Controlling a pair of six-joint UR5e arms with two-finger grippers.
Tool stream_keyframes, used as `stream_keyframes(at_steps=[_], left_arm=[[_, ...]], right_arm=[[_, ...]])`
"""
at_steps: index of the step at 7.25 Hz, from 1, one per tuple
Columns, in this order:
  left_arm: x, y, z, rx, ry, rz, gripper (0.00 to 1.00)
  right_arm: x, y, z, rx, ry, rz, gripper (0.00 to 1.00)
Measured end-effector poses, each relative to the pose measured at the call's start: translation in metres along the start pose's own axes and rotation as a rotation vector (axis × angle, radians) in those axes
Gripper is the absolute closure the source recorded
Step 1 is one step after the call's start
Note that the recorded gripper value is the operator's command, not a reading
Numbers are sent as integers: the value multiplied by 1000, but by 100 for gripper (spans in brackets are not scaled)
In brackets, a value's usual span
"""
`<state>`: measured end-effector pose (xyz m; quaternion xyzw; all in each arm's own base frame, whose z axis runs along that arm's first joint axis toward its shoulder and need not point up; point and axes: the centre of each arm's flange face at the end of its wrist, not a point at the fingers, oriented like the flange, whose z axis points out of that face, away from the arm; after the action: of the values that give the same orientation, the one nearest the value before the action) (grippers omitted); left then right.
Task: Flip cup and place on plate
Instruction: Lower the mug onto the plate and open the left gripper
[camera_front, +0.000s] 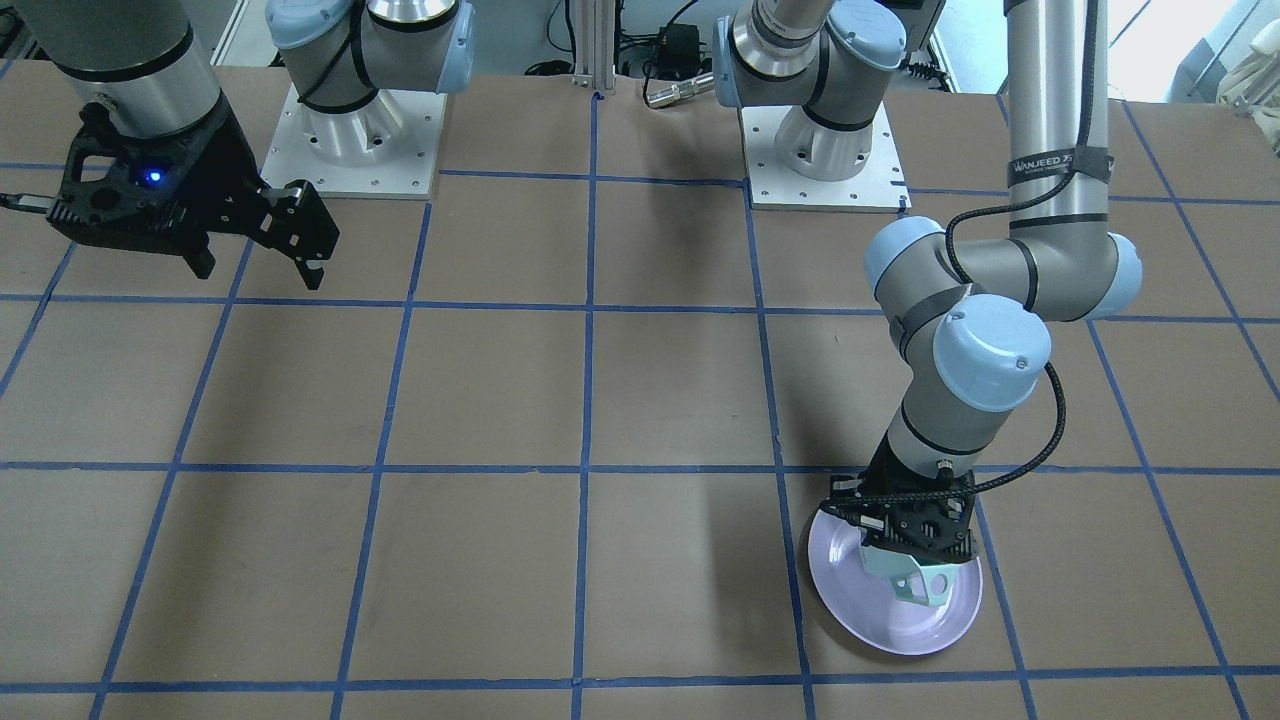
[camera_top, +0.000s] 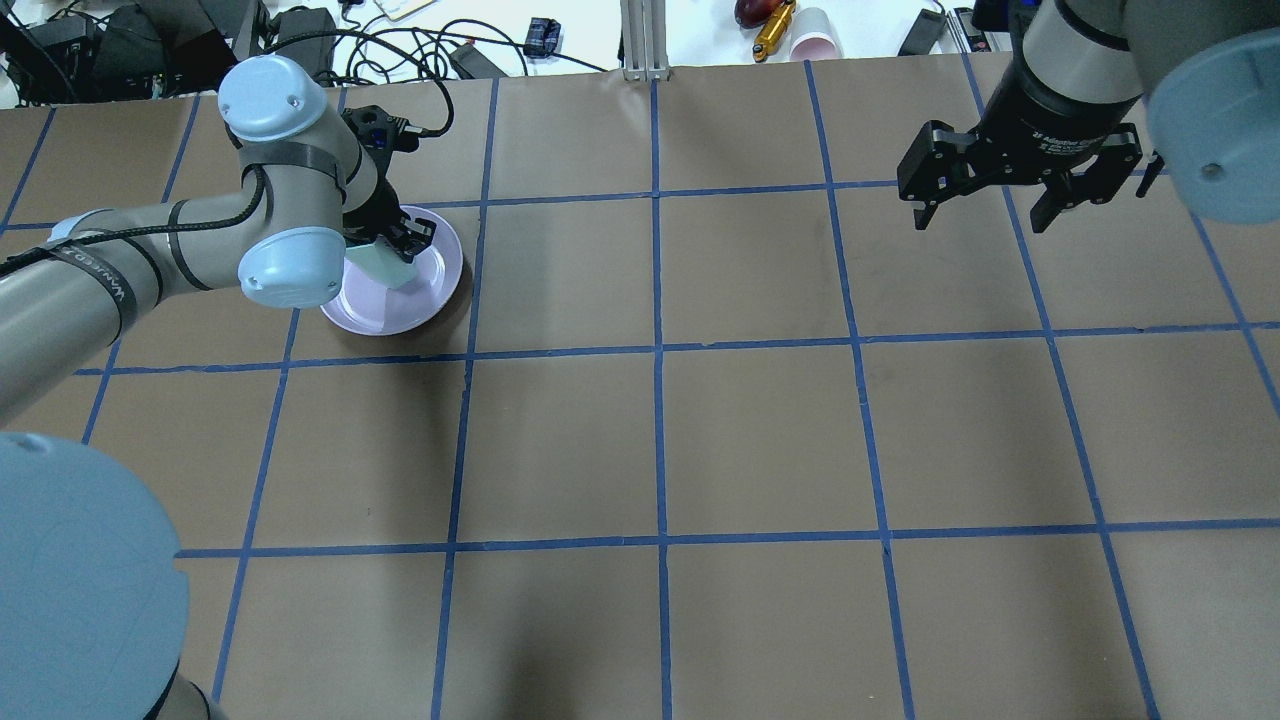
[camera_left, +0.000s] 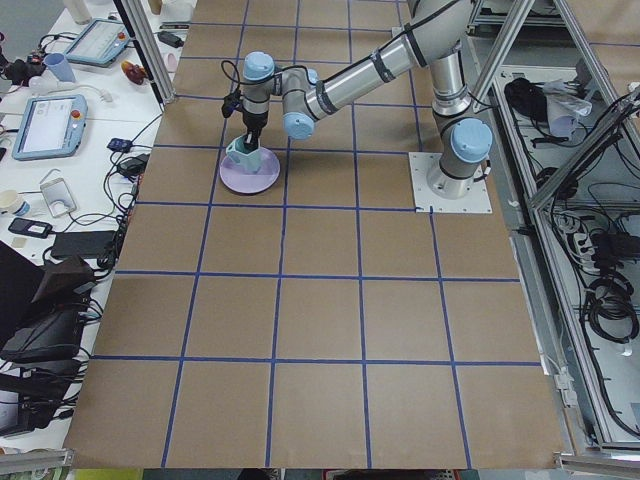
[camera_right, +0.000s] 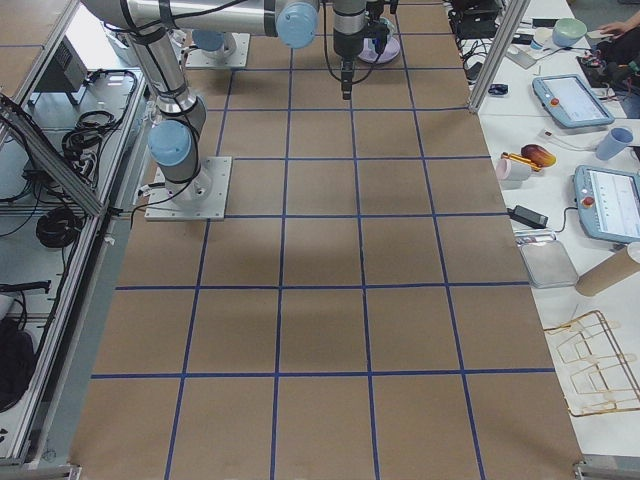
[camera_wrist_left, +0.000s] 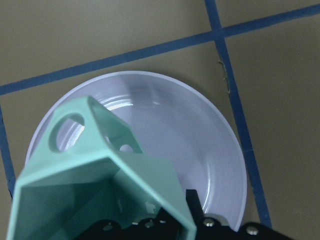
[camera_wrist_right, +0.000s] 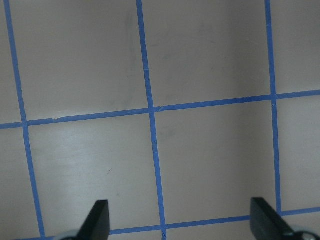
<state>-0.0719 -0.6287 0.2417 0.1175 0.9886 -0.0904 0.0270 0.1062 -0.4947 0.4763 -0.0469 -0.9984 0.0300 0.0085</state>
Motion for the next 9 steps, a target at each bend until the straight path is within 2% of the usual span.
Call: stream_keyframes(at_steps=[3,5,6,7,9], left_arm=[[1,12,15,9,-36,40,100],[3,15,23,14,-33,36,100],[2,15,24,11,-33,35,89],[2,16,25,8,-35,34,1],[2,16,26,1,-36,34,0]], right_arm=[[0,0,0,-1,0,0,0],[0,0,0,-1,0,0,0],[0,0,0,0,0,0,0],[0,0,0,0,0,0,0],[0,0,0,-1,0,0,0]])
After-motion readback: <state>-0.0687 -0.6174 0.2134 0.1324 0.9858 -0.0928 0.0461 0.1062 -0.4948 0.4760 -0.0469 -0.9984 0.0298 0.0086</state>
